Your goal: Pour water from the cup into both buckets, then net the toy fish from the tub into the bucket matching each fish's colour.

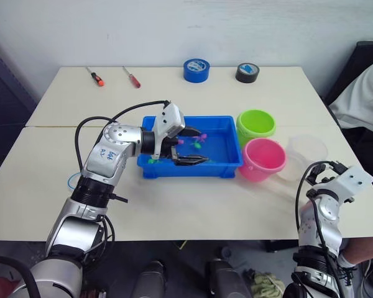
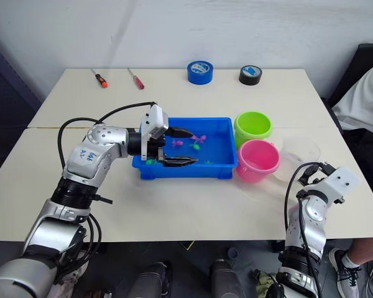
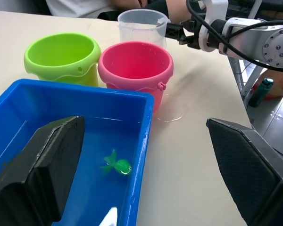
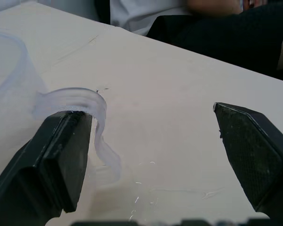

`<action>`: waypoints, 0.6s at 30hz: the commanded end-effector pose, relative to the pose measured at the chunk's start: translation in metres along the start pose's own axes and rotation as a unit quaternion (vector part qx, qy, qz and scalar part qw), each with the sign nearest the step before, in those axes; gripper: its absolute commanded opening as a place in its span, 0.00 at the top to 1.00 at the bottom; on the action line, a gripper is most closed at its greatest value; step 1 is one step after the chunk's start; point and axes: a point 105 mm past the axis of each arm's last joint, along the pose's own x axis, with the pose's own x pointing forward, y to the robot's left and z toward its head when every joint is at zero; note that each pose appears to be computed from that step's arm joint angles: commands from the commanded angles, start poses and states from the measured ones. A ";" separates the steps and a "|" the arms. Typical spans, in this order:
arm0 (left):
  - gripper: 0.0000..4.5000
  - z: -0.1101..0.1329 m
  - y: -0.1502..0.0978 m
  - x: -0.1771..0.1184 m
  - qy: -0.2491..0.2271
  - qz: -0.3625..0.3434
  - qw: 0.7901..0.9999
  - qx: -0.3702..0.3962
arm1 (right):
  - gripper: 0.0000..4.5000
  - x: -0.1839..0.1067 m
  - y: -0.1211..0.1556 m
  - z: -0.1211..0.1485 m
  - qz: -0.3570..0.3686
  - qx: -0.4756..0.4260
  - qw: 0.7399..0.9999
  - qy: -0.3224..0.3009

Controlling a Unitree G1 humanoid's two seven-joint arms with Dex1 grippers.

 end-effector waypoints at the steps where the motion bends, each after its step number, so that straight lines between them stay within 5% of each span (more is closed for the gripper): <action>1: 0.00 0.014 0.000 -0.006 -0.018 0.009 1.000 0.023 | 0.02 0.002 0.006 0.017 0.018 0.006 0.999 -0.033; 3: 0.00 0.014 0.000 -0.007 -0.017 0.009 1.000 0.023 | 0.02 0.002 0.007 0.016 0.020 0.005 0.999 -0.033; 6: 0.00 0.014 0.000 -0.007 -0.017 0.009 1.000 0.024 | 0.20 0.002 0.007 0.016 0.019 0.004 0.999 -0.034; 7: 0.00 0.014 0.000 -0.007 -0.017 0.009 1.000 0.024 | 0.35 0.002 0.007 0.016 0.018 0.004 0.999 -0.034; 14: 0.00 0.013 0.000 -0.007 -0.015 0.010 1.000 0.025 | 0.99 0.002 0.007 0.016 0.018 0.005 0.999 -0.035; 18: 0.00 0.013 0.000 -0.007 -0.016 0.011 1.000 0.025 | 0.99 0.002 0.007 0.017 0.018 0.004 0.999 -0.036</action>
